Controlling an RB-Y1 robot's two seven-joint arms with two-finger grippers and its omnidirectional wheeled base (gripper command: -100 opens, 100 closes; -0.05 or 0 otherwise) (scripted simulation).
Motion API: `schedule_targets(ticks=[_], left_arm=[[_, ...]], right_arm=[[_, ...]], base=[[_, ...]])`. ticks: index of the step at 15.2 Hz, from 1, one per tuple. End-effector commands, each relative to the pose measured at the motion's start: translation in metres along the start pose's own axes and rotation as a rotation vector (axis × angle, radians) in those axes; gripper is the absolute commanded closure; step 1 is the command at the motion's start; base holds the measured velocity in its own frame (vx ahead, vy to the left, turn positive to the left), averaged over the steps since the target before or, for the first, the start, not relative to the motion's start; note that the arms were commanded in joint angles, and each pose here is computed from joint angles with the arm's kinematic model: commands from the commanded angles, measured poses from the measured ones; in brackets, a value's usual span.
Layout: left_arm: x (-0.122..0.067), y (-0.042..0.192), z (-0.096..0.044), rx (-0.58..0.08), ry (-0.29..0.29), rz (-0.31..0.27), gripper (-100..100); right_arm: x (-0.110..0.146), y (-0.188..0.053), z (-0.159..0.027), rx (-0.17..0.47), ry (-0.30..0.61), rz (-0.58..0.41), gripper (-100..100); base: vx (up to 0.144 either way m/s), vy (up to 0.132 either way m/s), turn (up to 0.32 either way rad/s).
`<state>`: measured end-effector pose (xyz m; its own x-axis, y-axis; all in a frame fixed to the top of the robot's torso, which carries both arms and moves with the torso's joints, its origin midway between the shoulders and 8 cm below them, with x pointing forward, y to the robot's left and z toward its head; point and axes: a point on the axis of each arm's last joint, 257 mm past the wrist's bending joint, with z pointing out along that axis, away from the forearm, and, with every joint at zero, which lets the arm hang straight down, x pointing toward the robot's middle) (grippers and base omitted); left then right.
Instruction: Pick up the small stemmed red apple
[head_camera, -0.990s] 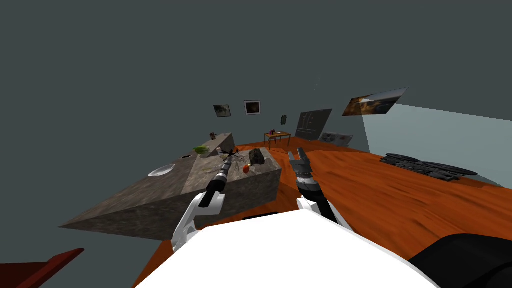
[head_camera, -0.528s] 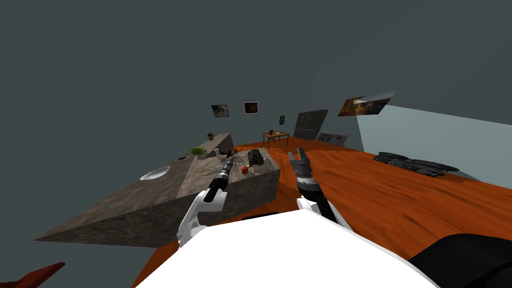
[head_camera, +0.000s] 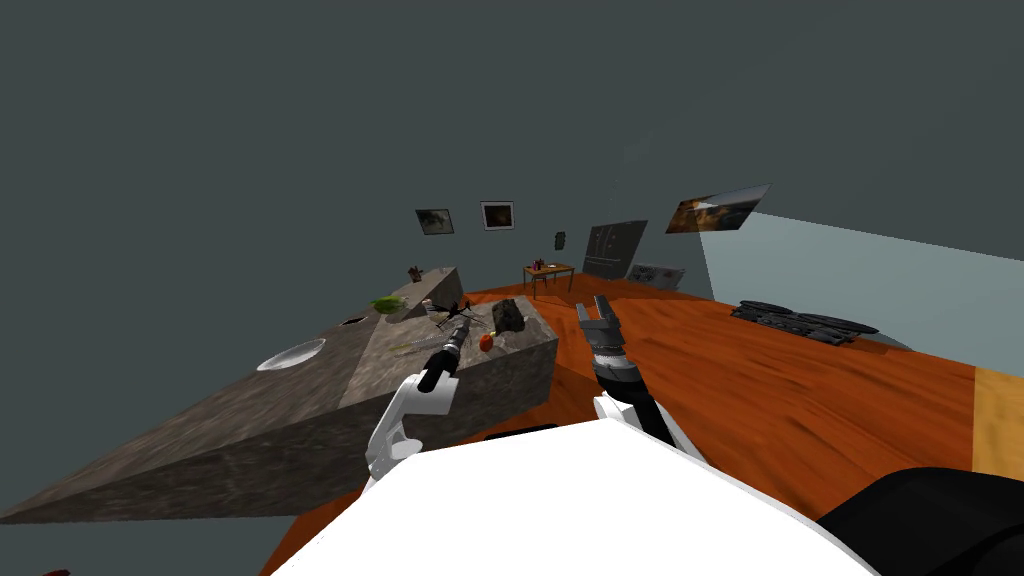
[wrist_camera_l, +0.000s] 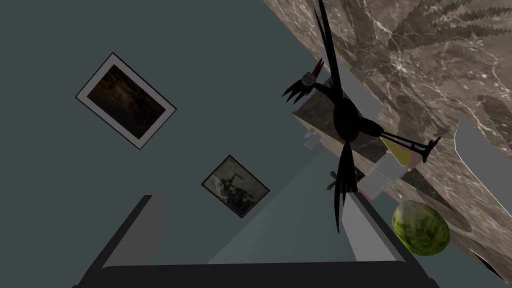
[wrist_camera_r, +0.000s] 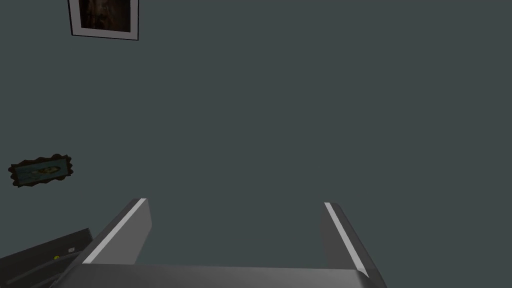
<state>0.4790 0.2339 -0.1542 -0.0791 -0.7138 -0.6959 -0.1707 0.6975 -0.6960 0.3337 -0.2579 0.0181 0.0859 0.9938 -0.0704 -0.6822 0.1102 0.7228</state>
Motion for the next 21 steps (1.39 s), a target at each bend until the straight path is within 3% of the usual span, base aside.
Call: schedule_targets(ticks=[1,2,3,5,6,9,10,12,13,16,17,21], left_arm=[[0.005,0.007,0.000,-0.038,0.015,0.014,-100],[0.005,0.007,0.000,-0.038,0.015,0.014,-100],[0.009,0.007,0.003,-0.056,0.025,0.050,-100],[0.012,0.015,0.003,-0.088,0.037,0.050,-100],[0.015,0.012,0.006,-0.097,0.044,0.086,-100],[0.018,0.023,0.004,-0.138,0.060,0.086,-100],[0.022,0.023,0.007,-0.157,0.071,0.121,-100],[0.024,0.030,0.005,-0.186,0.083,0.121,-100],[0.027,0.027,0.008,-0.193,0.090,0.155,-100],[0.030,0.038,0.005,-0.234,0.106,0.155,-100],[0.033,0.036,0.007,-0.249,0.117,0.187,-100],[0.039,0.046,0.004,-0.306,0.146,0.219,-100]], right_arm=[[0.000,0.000,0.000,0.000,0.000,0.000,0],[0.000,0.000,0.000,0.000,0.000,0.000,0],[0.000,0.000,0.000,0.000,0.000,0.000,0],[0.000,0.000,0.000,0.000,0.000,0.000,0],[0.000,0.000,0.000,0.000,0.000,0.000,0],[0.000,0.000,0.000,0.000,0.000,0.000,0],[0.000,0.000,0.000,0.000,0.000,0.000,0],[0.000,0.000,0.000,0.000,0.000,0.000,0],[0.000,0.000,0.000,0.000,0.000,0.000,0],[0.000,0.000,0.000,0.000,0.000,0.000,0],[0.000,0.000,0.000,0.000,0.000,0.000,0],[0.000,0.000,0.000,0.000,0.000,0.000,0]], base=[[0.017,-0.002,-0.032],[0.012,0.000,0.002],[0.017,-0.005,-0.081],[0.020,-0.003,-0.060],[0.022,-0.006,-0.075],[0.019,-0.004,-0.031],[0.013,-0.006,-0.053],[0.018,-0.003,-0.064],[0.023,-0.002,-0.069],[0.019,-0.003,-0.038],[0.016,-0.004,-0.067],[0.020,-0.002,-0.062]])
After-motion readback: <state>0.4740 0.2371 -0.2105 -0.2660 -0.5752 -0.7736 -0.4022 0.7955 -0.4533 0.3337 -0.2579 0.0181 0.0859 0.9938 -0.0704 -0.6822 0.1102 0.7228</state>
